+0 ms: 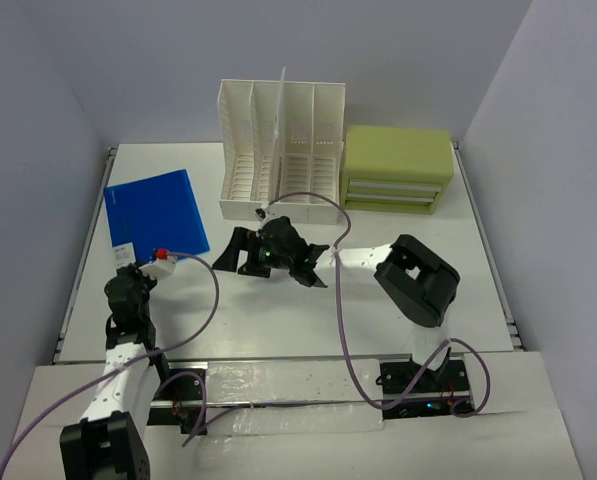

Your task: Organize the desk

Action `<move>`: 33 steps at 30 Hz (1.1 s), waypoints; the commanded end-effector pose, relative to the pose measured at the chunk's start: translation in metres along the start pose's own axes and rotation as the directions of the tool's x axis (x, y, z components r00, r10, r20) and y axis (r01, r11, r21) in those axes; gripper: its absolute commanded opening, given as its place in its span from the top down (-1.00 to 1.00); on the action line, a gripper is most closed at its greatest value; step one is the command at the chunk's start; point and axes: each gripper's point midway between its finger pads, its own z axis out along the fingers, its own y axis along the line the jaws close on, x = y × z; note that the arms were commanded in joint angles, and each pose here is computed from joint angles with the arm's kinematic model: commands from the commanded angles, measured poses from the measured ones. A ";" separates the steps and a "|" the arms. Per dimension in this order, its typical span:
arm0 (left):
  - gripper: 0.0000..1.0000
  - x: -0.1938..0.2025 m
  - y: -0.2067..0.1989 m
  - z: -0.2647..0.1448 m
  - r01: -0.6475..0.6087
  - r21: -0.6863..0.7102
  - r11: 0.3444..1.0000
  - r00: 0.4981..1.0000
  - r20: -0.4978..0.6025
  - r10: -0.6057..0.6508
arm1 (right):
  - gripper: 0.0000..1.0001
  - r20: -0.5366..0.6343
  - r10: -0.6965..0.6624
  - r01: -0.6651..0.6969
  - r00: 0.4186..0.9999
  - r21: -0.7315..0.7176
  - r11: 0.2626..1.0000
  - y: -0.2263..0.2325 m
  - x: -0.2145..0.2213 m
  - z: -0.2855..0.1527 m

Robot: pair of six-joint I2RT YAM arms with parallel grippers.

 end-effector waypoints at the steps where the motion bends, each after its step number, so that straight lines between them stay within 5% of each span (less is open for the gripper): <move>1: 1.00 0.027 -0.051 -0.014 0.014 0.182 0.983 0.997 -0.076 0.000 | -0.99 0.056 0.044 -0.036 0.997 -0.128 0.991 0.044 -0.029 0.011; 8: 0.96 0.007 -0.041 -0.010 0.140 0.220 0.965 0.988 -0.093 -0.122 | -1.00 0.056 0.079 -0.074 0.995 -0.083 0.994 0.035 -0.036 0.031; 10: 0.76 0.001 -0.042 -0.003 0.280 0.255 0.926 0.956 -0.162 -0.244 | -1.00 0.068 0.075 -0.069 0.995 -0.080 0.994 0.034 -0.035 0.026; 11: 0.50 -0.005 -0.031 0.001 0.325 0.251 0.912 0.941 -0.182 -0.285 | -0.99 0.069 0.068 -0.063 0.995 -0.075 0.995 0.032 -0.035 0.025; 14: 0.04 -0.010 -0.011 0.017 0.543 0.238 0.805 0.831 -0.289 -0.475 | -0.98 0.079 0.048 -0.042 0.996 -0.067 0.997 0.032 -0.036 0.019; 17: -0.15 -0.007 0.009 0.036 0.710 0.213 0.671 0.688 -0.409 -0.599 | -0.99 0.096 0.037 -0.031 0.995 -0.061 0.998 0.033 -0.039 0.018; 20: -0.23 0.000 0.008 0.045 0.781 0.204 0.590 0.606 -0.476 -0.638 | -0.98 0.081 0.061 -0.055 0.995 -0.068 0.996 0.033 -0.040 0.029; 22: -0.23 0.007 0.006 0.046 0.771 0.196 0.606 0.615 -0.478 -0.627 | -0.97 0.069 0.079 -0.072 0.994 -0.090 0.993 0.040 -0.043 0.039; 26: -0.23 0.004 0.010 0.037 0.641 0.252 0.725 0.752 -0.399 -0.526 | -0.94 0.065 0.106 -0.100 0.992 -0.095 0.990 0.033 -0.039 0.047; 30: -0.25 0.008 0.006 0.030 0.291 0.232 0.928 0.918 -0.340 -0.204 | -0.91 0.068 0.103 -0.095 0.992 -0.112 0.989 0.033 -0.038 0.046; 33: -0.31 0.007 0.003 0.029 0.070 0.162 0.984 0.965 -0.261 -0.026 | -0.90 0.053 0.072 -0.066 0.996 -0.096 0.993 0.031 -0.035 0.047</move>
